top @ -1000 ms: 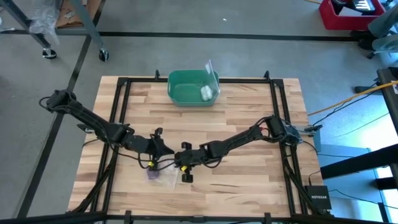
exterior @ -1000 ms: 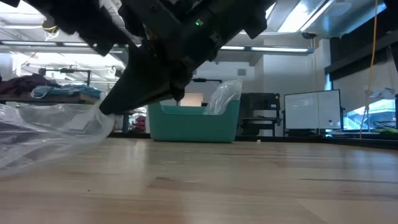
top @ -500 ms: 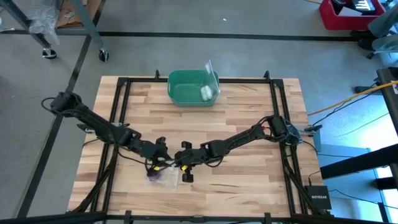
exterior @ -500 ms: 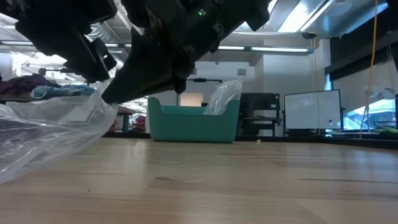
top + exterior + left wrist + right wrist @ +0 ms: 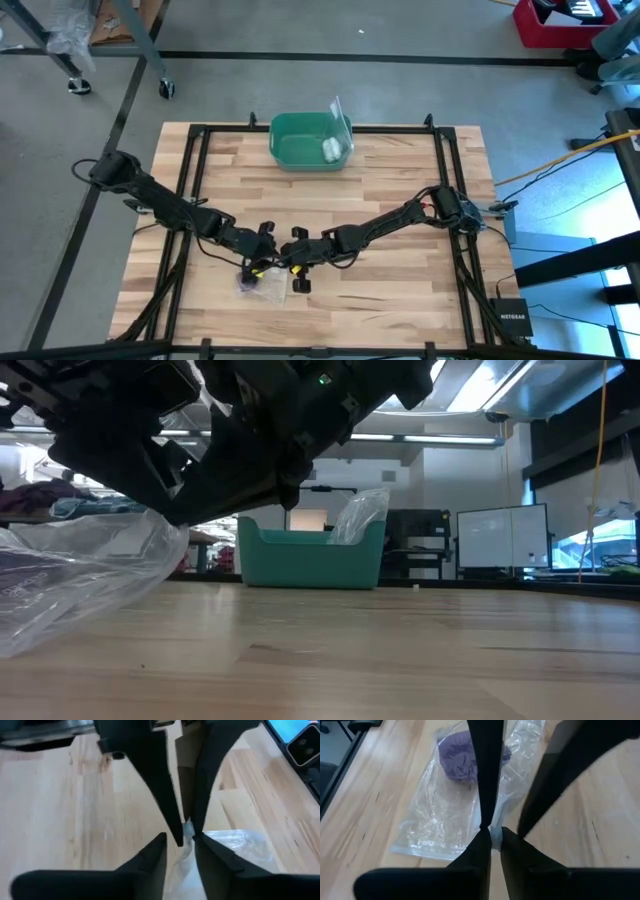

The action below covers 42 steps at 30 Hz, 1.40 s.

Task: Roll bandage
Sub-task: Close the zip bag

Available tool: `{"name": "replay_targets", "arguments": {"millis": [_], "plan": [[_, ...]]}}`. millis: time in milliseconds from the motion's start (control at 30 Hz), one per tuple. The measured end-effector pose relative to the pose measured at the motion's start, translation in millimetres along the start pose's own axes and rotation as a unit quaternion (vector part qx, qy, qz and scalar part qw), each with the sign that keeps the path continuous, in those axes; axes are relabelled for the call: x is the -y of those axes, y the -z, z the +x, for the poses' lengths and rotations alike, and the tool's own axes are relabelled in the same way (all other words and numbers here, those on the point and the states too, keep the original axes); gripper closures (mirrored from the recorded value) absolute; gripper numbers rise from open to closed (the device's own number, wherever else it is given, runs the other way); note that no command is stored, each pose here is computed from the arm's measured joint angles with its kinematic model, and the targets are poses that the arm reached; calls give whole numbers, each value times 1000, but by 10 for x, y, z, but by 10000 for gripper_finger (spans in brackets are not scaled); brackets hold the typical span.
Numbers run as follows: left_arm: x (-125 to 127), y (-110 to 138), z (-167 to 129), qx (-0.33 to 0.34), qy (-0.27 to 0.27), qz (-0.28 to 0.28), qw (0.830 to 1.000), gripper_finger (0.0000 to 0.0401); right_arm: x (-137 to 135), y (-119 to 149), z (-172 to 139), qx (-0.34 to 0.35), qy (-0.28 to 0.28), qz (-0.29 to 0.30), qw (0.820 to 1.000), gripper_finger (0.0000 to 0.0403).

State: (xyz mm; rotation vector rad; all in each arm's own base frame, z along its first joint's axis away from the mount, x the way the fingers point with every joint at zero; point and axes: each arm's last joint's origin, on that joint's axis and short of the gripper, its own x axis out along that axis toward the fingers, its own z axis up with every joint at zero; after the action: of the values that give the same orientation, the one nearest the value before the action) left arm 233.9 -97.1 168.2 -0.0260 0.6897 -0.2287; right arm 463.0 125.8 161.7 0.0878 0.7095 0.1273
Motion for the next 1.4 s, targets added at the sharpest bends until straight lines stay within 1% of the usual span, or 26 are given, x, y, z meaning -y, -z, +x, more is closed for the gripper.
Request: {"name": "replay_targets", "arguments": {"millis": [167,200,300,400,600,667,733,800,933,1033,1133,1200,1300,1400], "plan": [[2,-23,-27,8,3,15,1000,382,-5,0,0,-1,-5,0,1000,370],[1,-22,-27,8,1,16,1000,391,-5,0,0,-1,-5,0,1000,370],[-17,-18,-27,11,-31,14,999,398,-1,5,1,-2,-4,0,1000,370],[-24,-36,-48,14,-46,24,999,399,8,15,5,-6,-1,0,1000,370],[31,-237,-121,45,-45,50,997,400,-8,12,39,6,-5,8,1000,370],[32,-316,-137,66,-60,47,995,401,-5,42,75,1,-10,9,1000,370],[29,-370,-166,73,-72,45,994,401,6,114,137,-12,-5,10,1000,370],[44,-372,-161,68,-76,49,994,401,0,152,171,-20,-13,11,1000,370],[64,-423,-218,51,-77,50,994,401,-26,159,179,-21,-16,11,1000,370],[59,-389,-237,25,-77,21,996,401,-18,172,137,-37,-13,12,999,370],[49,-328,-233,-3,-80,-17,997,393,-31,77,46,-20,-17,12,1000,370],[46,-312,-231,-8,-80,-28,996,381,-44,3,4,-1,-21,13,1000,370],[43,-266,-222,-21,-74,-46,996,353,-40,24,13,-7,-20,13,1000,370],[60,-254,-206,-31,-47,-57,997,316,-37,34,17,-9,-19,12,1000,370]]}}
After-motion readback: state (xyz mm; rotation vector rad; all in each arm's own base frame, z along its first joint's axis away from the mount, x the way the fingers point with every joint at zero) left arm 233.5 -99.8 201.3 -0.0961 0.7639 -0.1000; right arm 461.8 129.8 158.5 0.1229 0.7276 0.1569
